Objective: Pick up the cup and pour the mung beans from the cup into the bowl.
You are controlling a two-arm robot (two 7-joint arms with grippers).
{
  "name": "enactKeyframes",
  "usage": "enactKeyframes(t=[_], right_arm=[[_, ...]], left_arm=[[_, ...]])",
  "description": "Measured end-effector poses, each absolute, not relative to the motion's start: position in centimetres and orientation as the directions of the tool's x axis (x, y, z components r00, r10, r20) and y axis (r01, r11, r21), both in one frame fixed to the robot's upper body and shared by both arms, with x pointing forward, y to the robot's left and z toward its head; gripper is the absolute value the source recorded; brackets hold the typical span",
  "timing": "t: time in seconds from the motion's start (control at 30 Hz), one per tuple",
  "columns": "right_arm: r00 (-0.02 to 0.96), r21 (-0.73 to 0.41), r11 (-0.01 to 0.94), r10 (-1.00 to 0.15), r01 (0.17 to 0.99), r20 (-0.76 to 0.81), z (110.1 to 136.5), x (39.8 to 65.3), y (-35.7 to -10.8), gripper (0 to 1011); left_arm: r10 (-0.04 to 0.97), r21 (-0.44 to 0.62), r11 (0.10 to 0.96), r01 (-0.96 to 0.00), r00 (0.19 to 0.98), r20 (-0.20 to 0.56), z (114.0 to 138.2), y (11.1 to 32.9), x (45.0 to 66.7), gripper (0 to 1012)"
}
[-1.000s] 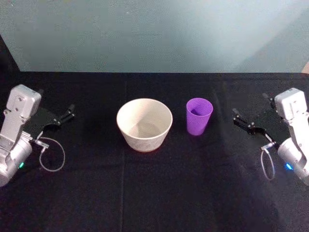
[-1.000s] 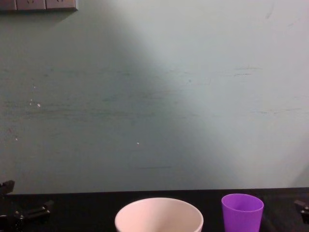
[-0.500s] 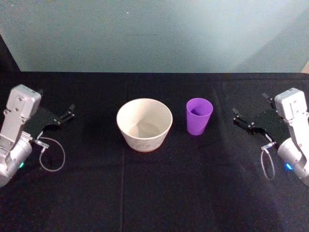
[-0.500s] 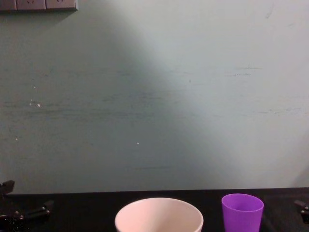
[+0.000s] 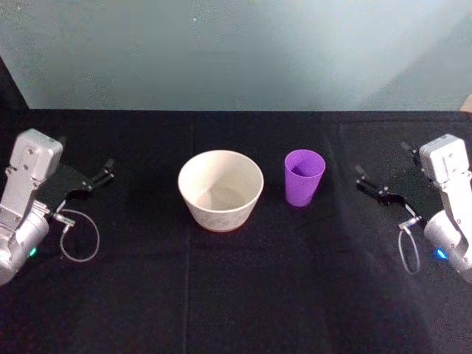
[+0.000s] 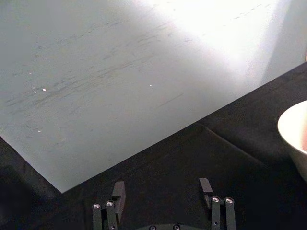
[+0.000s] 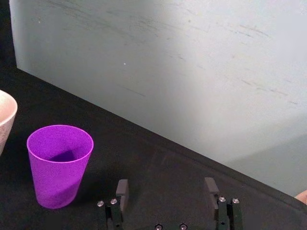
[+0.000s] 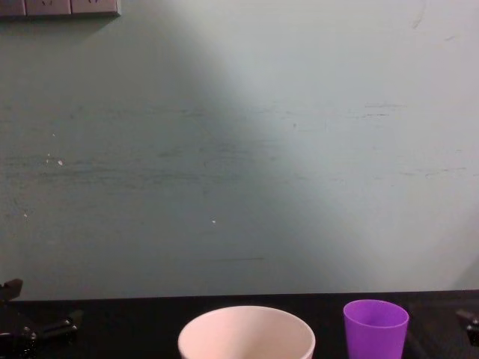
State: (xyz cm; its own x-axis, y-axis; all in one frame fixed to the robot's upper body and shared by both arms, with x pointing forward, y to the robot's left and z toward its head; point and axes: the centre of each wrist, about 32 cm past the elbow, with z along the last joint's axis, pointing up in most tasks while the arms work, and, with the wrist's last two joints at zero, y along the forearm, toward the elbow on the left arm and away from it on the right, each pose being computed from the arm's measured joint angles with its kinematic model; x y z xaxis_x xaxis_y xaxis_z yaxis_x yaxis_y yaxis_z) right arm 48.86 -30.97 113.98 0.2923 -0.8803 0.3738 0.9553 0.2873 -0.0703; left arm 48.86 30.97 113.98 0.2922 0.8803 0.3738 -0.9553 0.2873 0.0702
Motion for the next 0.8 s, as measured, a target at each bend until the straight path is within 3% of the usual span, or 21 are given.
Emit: enactKeyframes(t=[0.5,0.8], right_arm=[[0.295,-0.074,0.289,-0.881,0.955,0.370,113.9,48.7,-30.9,1000],[0.343,-0.104,0.328,-0.866,0.939,0.365,113.3,46.8,-29.7,1000]], left_arm=[[0.880,0.070,0.287,-0.955,0.292,0.374,114.0,31.0,48.9,1000],[0.880,0.070,0.287,-0.955,0.292,0.374,114.0,31.0,48.9,1000]])
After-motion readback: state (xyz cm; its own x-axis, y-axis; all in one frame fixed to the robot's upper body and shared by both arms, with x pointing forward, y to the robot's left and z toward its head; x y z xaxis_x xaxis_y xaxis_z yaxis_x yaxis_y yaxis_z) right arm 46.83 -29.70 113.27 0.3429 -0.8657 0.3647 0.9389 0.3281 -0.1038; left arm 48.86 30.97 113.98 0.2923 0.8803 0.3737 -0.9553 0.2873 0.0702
